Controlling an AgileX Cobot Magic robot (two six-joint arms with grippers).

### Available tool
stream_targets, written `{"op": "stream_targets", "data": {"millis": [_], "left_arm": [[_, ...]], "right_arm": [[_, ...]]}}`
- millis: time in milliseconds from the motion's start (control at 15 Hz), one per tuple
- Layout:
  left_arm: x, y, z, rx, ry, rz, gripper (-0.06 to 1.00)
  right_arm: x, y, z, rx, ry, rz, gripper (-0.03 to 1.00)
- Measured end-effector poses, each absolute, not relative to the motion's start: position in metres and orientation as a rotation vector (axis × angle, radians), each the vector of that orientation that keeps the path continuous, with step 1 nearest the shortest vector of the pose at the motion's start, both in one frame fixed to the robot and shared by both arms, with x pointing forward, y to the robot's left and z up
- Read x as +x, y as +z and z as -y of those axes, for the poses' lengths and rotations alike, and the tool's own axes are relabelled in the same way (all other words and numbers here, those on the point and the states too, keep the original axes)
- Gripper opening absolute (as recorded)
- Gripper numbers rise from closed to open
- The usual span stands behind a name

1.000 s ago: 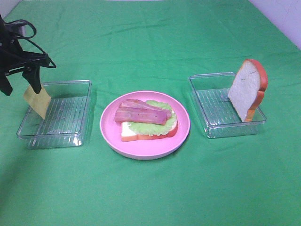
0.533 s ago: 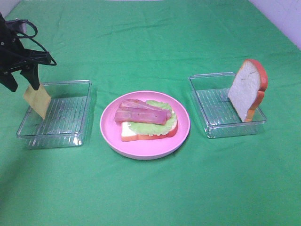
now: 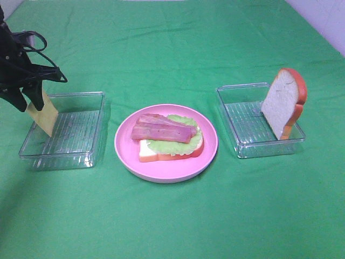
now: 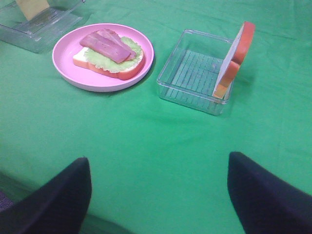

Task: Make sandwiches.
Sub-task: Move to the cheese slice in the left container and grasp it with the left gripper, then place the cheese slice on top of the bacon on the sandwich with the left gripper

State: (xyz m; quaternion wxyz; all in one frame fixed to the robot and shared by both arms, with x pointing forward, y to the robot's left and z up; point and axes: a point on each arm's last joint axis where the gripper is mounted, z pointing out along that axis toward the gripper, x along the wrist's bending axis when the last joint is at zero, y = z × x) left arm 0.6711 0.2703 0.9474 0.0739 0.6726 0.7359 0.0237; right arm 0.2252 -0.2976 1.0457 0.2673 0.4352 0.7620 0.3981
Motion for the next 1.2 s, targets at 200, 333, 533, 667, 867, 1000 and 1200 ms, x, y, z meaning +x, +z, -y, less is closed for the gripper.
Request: {"op": "stream_targets", "data": {"millis": [200, 333, 533, 667, 867, 1000, 1200], "left_arm": [[0.671, 0.947, -0.270, 2.020, 0.071, -2.208, 0.33], [0.672, 0.948, -0.270, 2.017, 0.077, -2.205, 0.19], [0.672, 0.948, -0.270, 2.014, 0.085, -2.201, 0.01], [0.673, 0.948, -0.271, 2.015, 0.091, -2.199, 0.00], [0.672, 0.948, -0.270, 2.014, 0.088, -2.200, 0.00], [0.672, 0.951, -0.268, 2.001, 0.070, -2.184, 0.00], [0.671, 0.976, -0.258, 1.930, 0.010, -2.078, 0.00]], "right_arm": [[0.225, 1.046, 0.298, 1.174, 1.074, -2.056, 0.74], [0.225, 1.046, 0.298, 1.174, 1.074, -2.056, 0.74], [0.225, 1.046, 0.298, 1.174, 1.074, -2.056, 0.74], [0.225, 1.046, 0.298, 1.174, 1.074, -2.056, 0.74], [0.225, 1.046, 0.298, 1.174, 1.074, -2.056, 0.74], [0.225, 1.046, 0.298, 1.174, 1.074, -2.056, 0.74], [0.225, 1.046, 0.298, 1.174, 1.074, -2.056, 0.74]]}}
